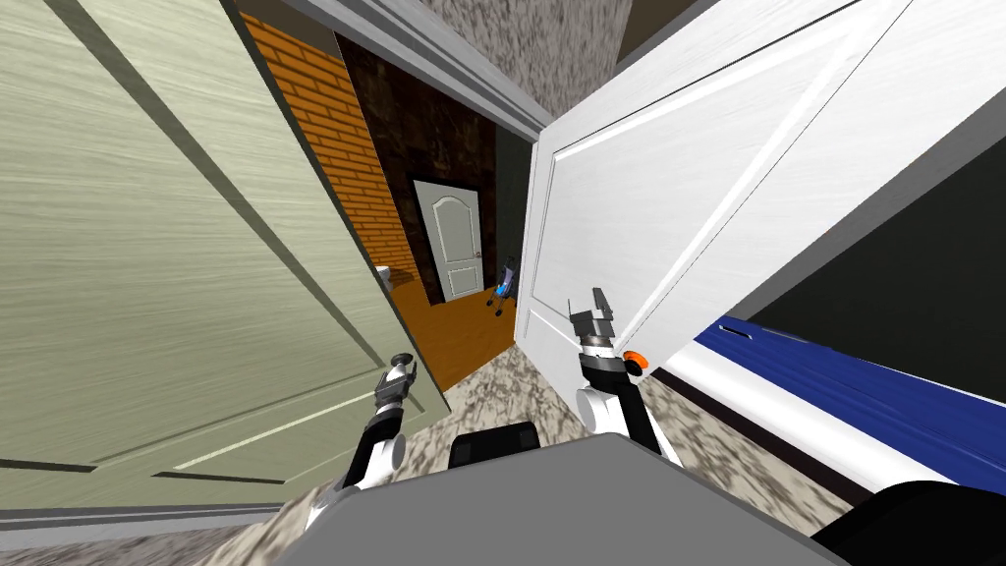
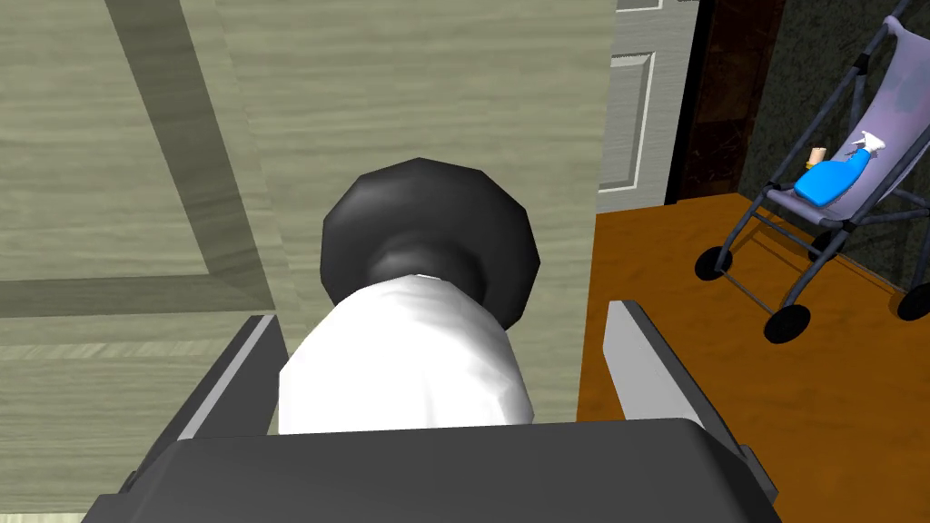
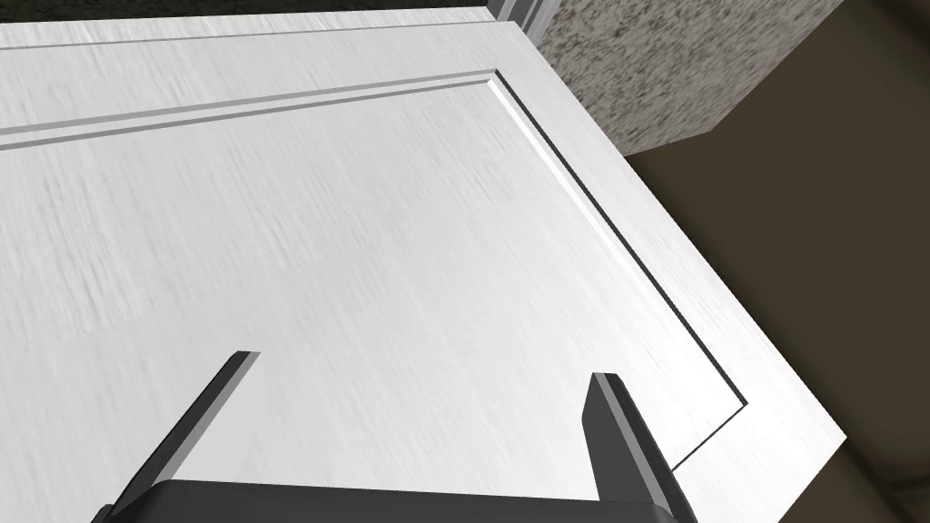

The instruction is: Pull the door open

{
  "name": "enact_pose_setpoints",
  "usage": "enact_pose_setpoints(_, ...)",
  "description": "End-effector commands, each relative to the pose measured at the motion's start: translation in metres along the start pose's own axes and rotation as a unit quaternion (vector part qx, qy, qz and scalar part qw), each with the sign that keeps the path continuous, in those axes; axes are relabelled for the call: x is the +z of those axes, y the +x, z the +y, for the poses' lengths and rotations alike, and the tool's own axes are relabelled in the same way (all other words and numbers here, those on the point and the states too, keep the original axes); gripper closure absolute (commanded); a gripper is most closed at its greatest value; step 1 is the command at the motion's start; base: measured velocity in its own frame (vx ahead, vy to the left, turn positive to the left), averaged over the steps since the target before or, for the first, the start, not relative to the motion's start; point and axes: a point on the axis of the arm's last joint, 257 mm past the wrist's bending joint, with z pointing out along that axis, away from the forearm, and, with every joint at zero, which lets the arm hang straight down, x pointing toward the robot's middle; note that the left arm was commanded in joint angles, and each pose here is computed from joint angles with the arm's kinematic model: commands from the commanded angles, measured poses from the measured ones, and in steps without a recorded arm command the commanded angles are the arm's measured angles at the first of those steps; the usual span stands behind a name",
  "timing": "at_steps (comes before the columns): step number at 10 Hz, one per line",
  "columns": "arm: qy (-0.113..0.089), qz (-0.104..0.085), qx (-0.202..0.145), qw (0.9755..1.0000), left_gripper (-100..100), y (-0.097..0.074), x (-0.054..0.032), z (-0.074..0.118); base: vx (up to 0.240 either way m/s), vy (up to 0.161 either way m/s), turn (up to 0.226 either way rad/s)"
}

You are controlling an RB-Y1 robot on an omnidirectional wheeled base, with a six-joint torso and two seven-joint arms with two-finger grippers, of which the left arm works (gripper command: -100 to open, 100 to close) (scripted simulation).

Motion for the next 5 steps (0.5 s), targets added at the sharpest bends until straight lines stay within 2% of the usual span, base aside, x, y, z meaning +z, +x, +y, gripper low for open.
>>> enact_pose_setpoints(1, 0.005, 0.001, -0.001, 1.0000, -100, -0.0015, -0.0020, -0.0097, 0.085, 0.018, -0.034)
enact_pose_setpoints(2, 0.003, 0.000, 0.000, 1.0000, -100, -0.0014, -0.0012, -0.0055, 0.037, 0.010, -0.007)
enact_pose_setpoints(3, 0.003, 0.000, 0.000, 1.0000, 100, -0.0014, -0.0012, -0.0055, -0.001, 0.004, 0.022)
enact_pose_setpoints(5, 0.003, 0.000, 0.000, 1.0000, 100, -0.0014, -0.0012, -0.0055, -0.014, 0.002, -0.006)
